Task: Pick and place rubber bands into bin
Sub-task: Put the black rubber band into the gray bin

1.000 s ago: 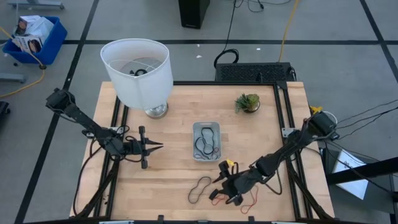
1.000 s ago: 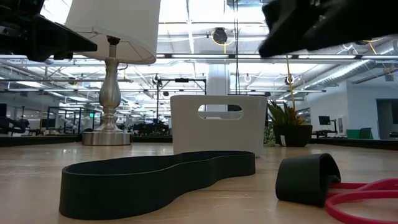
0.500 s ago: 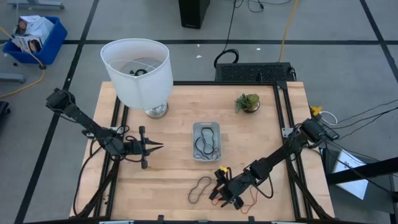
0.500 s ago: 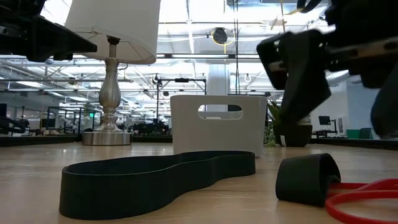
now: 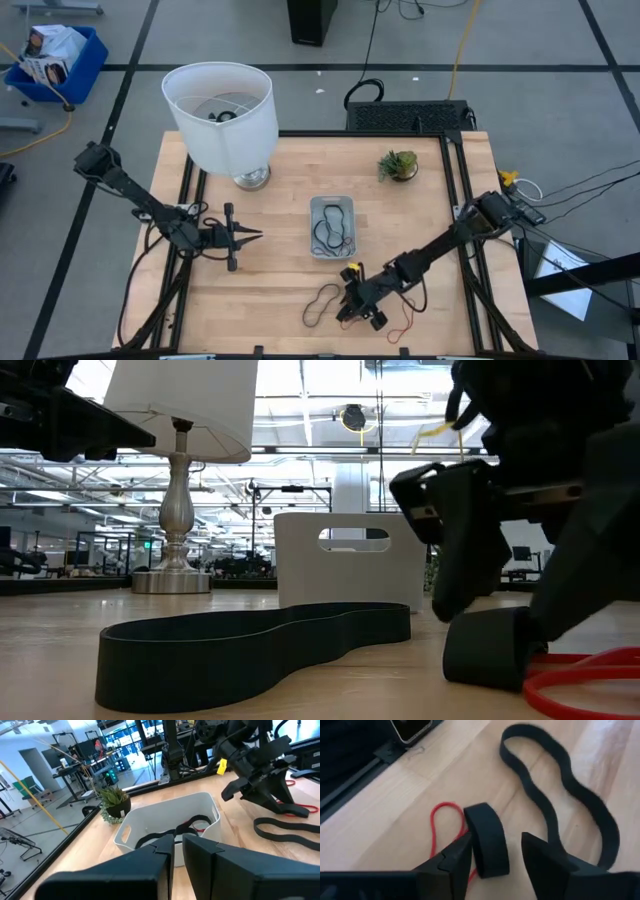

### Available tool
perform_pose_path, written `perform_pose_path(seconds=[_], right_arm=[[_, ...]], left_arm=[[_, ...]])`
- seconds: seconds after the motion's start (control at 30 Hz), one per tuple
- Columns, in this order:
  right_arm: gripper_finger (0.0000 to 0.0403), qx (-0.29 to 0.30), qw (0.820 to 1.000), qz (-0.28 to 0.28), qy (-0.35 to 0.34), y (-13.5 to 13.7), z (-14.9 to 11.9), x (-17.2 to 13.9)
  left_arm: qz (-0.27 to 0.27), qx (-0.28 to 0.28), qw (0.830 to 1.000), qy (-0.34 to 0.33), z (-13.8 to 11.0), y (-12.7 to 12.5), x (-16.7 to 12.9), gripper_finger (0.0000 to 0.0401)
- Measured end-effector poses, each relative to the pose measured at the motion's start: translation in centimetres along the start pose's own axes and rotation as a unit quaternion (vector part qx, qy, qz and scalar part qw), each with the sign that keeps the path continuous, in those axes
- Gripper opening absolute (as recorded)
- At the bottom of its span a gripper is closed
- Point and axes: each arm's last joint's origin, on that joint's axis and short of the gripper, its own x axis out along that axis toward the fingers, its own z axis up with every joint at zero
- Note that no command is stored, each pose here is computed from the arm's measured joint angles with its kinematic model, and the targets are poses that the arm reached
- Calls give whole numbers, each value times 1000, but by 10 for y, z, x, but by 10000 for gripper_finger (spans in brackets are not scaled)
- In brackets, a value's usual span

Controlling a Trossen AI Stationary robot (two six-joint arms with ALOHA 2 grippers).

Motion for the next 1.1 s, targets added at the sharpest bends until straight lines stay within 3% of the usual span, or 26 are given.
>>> perform_pose_path(seconds=[0.4, 0.6, 0.73, 0.83, 0.93, 1.1], right_arm=[[11, 5, 1000, 25, 11, -7, -2, -1], [5, 3, 1000, 25, -15, -7, 11, -14], [5, -25, 997, 18, -67, -7, 35, -42], [3, -47, 991, -38, -115, -12, 56, -76], [3, -37, 977, -148, -147, -30, 71, -111], [3, 18, 961, -239, -141, -76, 68, -137]], left_arm=[[-2, 1, 1000, 9, -2, 0, 0, 47], [-2, -1, 1000, 9, -2, 0, 0, 47], [-2, -1, 1000, 9, -2, 0, 0, 47], [-2, -1, 1000, 9, -2, 0, 0, 47], [-2, -1, 1000, 9, -2, 0, 0, 47], [-2, 0, 1000, 10, -2, 0, 0, 47]])
